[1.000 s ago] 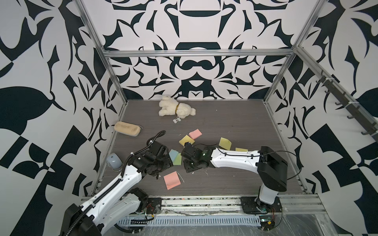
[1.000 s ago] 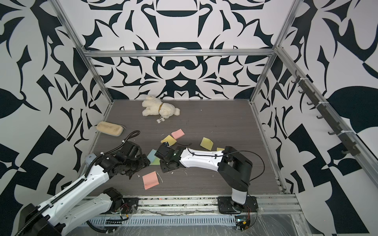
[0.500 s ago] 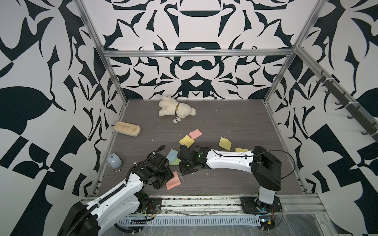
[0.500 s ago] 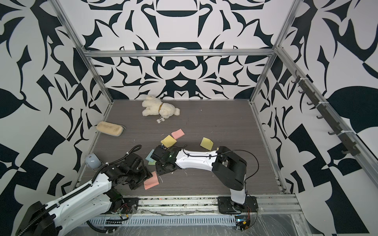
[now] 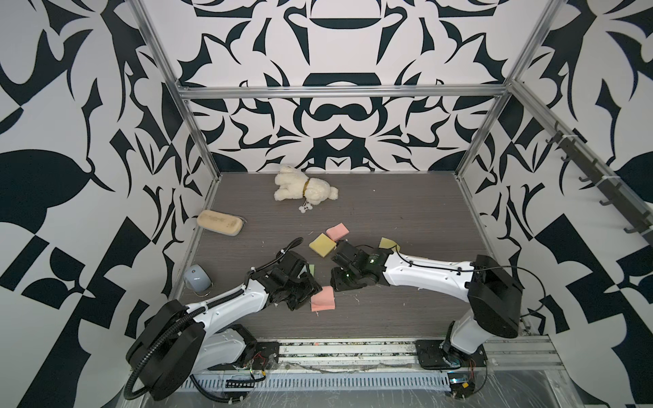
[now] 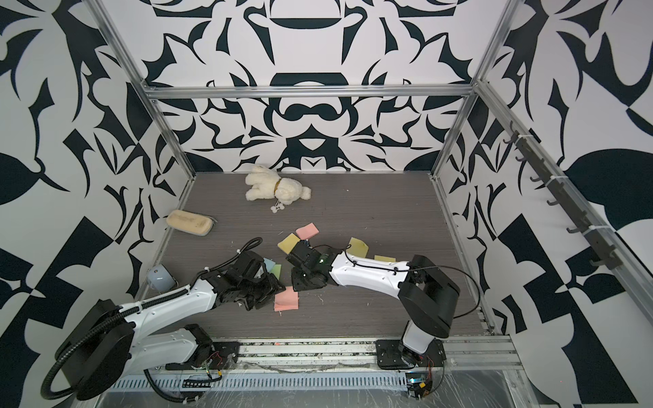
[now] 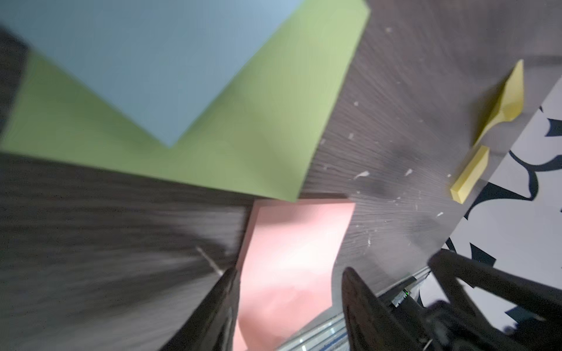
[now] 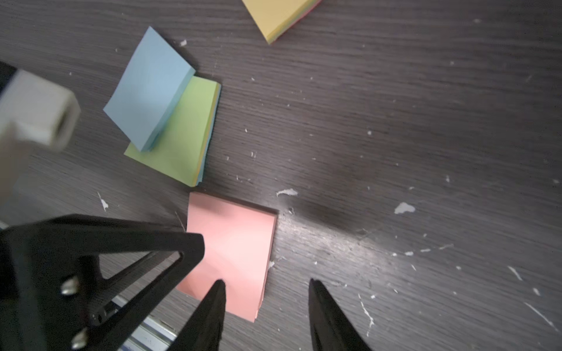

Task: Tear off pages from different memo pads
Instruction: Move the memo pad to the center of the board, then pick up the memo pad from the center of the board.

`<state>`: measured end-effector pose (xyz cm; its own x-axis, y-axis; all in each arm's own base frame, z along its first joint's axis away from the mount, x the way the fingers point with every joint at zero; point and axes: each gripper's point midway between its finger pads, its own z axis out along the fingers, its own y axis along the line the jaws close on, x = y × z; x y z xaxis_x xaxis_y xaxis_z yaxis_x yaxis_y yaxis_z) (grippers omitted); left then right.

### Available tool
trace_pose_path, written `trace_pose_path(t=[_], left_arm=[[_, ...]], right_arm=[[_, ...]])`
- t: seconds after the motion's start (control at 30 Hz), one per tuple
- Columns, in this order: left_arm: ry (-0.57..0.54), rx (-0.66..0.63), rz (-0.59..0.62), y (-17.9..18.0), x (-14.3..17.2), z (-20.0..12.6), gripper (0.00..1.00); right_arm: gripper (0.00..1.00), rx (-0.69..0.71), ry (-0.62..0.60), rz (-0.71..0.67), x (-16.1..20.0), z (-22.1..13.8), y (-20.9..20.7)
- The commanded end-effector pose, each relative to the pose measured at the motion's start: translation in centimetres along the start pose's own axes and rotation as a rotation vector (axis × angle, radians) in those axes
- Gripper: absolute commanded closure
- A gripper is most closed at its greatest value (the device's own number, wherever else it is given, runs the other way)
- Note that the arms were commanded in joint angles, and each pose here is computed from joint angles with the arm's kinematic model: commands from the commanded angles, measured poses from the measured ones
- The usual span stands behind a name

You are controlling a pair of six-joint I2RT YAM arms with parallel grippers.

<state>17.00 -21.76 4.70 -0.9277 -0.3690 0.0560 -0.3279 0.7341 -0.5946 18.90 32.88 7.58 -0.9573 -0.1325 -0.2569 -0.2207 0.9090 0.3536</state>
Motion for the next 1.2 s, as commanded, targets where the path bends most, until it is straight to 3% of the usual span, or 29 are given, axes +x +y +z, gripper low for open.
trace_pose_path(t=[0.0,0.2,0.47,0.6,0.9,1.17], left_arm=[[0.010,-0.002,0.047,0.3,0.9,-1.4,0.43],[-0.021,-0.083,0.069,4.2,1.4,-2.2,0.44],[0.016,-0.045,0.118,2.4,1.0,-0.5,0.44],[0.023,-0.035,0.107,2.6,1.1,0.0,0.49],[0.062,-0.025,0.066,3.7,1.8,1.3,0.71],[0.070,-0.028,0.066,3.8,1.9,1.6,0.80]], right_arm=[[0.50,-0.001,0.026,0.047,1.5,-0.6,-0.7],[0.44,-0.045,0.061,0.129,3.6,0.3,-1.0],[0.43,-0.145,0.065,0.227,4.1,2.5,0.2],[0.44,-0.187,0.074,0.268,4.5,3.2,0.4],[0.51,-0.229,0.114,0.295,5.9,4.7,1.1],[0.65,-0.331,0.072,0.266,4.7,3.1,3.1]])
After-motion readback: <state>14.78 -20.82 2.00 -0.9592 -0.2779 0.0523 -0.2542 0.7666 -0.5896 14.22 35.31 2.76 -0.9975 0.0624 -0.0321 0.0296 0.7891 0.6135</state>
